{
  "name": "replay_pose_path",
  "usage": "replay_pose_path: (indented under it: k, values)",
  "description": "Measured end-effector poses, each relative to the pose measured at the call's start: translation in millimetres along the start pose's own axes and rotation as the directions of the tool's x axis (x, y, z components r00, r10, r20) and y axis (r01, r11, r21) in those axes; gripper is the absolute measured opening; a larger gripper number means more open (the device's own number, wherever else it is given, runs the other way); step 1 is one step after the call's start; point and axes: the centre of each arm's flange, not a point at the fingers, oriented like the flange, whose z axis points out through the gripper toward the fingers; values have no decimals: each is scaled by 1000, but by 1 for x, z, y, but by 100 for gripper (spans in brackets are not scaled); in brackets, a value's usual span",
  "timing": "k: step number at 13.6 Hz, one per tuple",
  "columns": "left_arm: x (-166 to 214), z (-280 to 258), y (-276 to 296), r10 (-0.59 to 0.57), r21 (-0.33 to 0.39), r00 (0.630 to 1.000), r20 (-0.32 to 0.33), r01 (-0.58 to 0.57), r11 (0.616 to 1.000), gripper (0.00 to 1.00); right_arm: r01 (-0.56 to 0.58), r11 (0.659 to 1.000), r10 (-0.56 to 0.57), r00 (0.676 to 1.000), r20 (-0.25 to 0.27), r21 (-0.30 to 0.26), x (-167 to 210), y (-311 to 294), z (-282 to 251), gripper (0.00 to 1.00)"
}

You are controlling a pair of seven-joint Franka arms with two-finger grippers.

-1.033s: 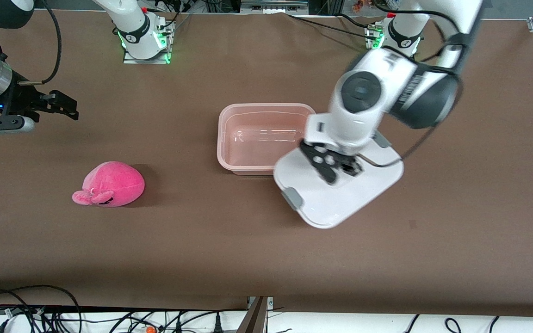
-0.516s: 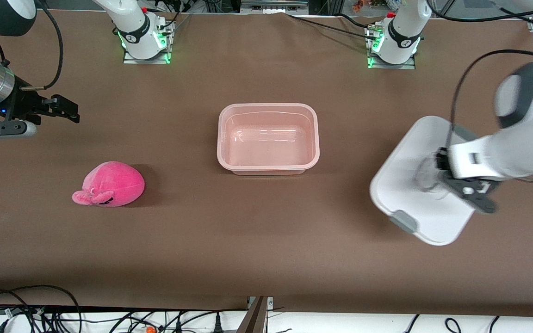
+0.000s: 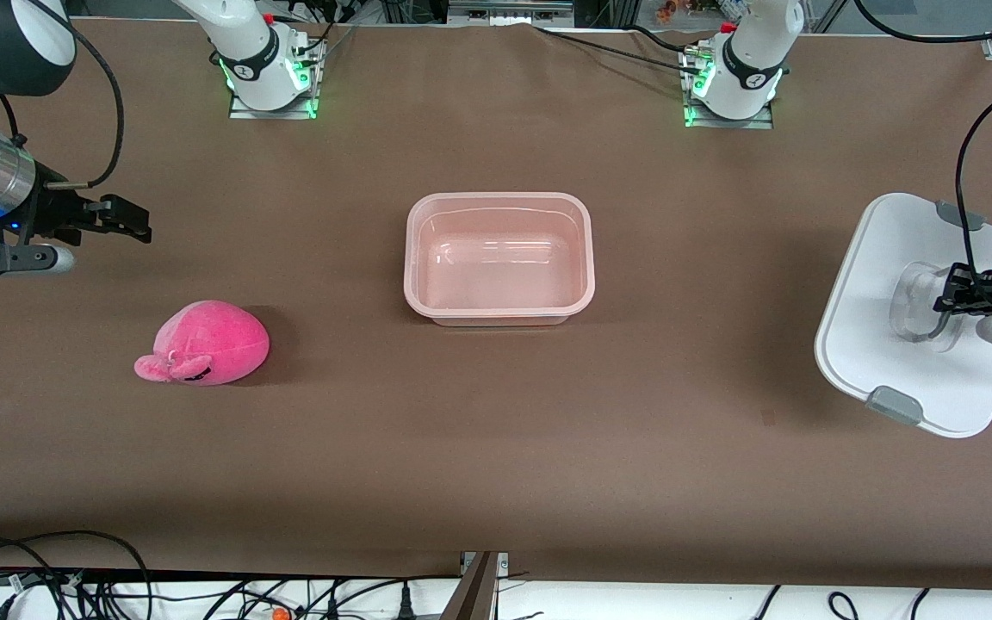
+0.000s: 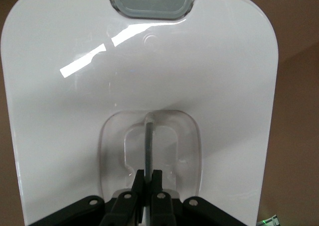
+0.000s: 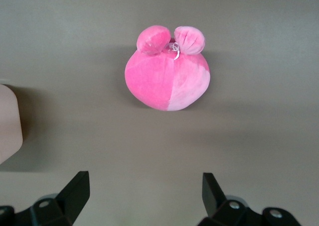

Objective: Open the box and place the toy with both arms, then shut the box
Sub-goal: 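Reach the right gripper down and grasp the pink plush toy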

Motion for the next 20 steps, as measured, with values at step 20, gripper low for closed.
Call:
replay_pose_path:
  k: [20]
  values:
    - [-8,6,-9,32,-20,999,16,-32,999,7,11,1000,-9,998,-64,20,61,31,241,95]
